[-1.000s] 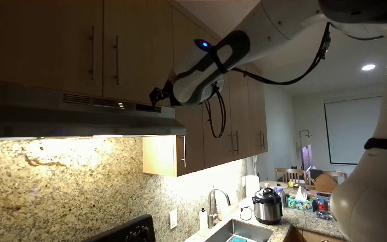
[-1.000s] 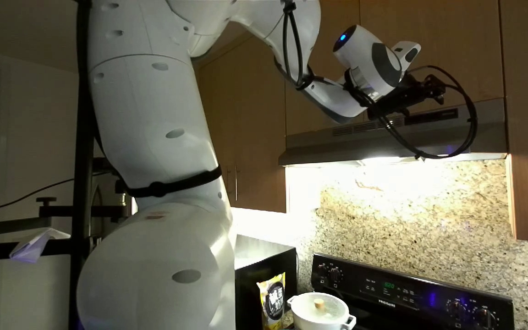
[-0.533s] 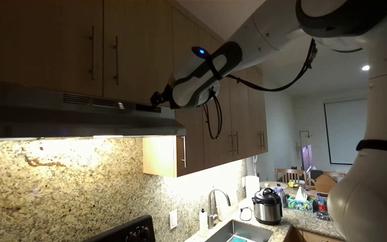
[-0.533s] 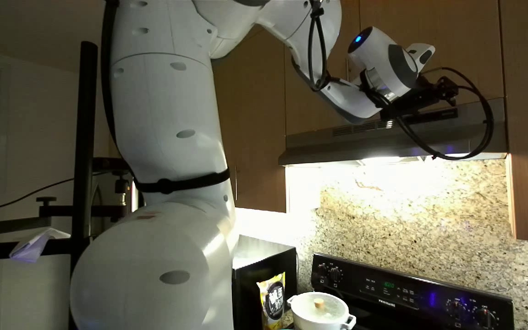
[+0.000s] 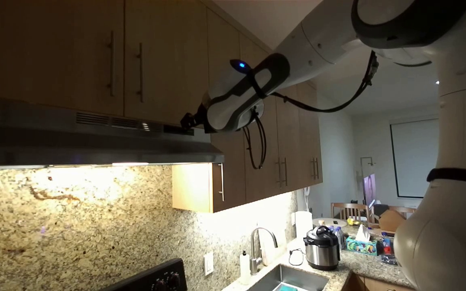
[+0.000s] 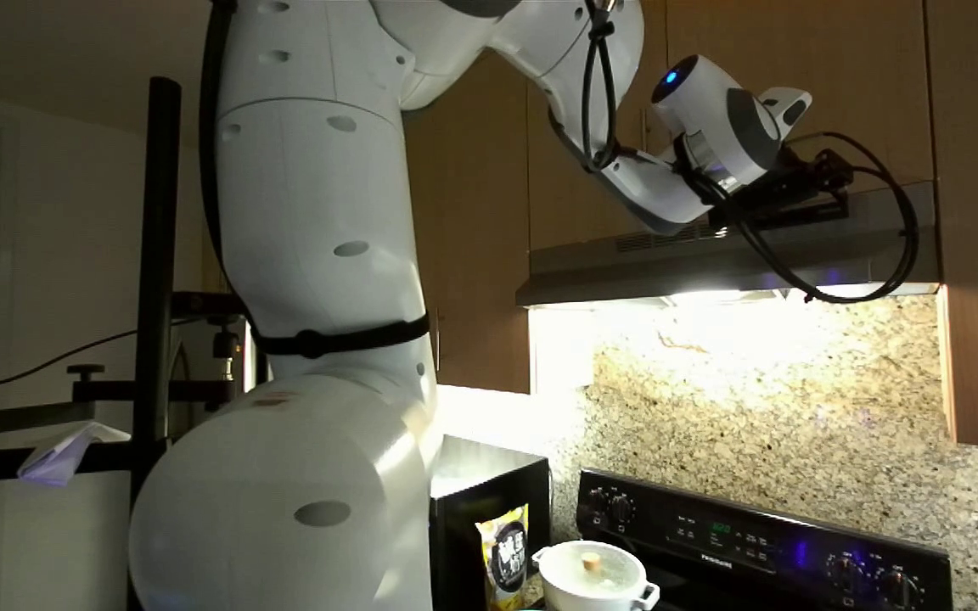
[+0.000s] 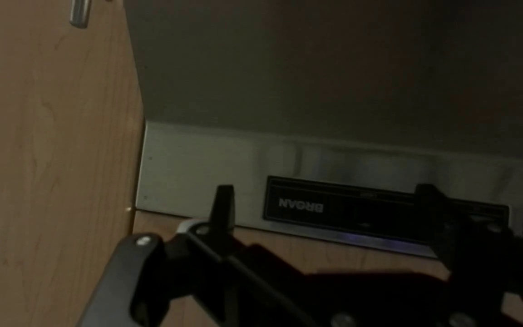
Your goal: Turn off the light stove
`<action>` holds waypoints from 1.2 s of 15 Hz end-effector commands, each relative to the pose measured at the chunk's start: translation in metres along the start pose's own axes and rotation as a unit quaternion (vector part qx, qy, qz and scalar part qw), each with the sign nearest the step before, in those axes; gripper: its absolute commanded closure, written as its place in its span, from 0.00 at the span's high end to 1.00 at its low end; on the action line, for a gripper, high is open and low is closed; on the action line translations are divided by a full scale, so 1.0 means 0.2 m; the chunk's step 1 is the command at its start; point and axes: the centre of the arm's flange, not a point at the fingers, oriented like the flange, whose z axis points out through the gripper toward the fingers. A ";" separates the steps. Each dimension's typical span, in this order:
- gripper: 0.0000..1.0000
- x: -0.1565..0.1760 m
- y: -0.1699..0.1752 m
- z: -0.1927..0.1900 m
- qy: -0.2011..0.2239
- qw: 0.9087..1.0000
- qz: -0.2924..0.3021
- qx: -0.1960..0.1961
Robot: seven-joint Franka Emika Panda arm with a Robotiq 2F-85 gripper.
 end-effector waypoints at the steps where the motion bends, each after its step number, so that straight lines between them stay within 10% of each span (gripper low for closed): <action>1: 1.00 0.04 0.03 0.09 0.005 1.000 0.005 -0.008; 18: 1.00 0.18 0.04 0.35 -0.009 1.000 0.010 0.013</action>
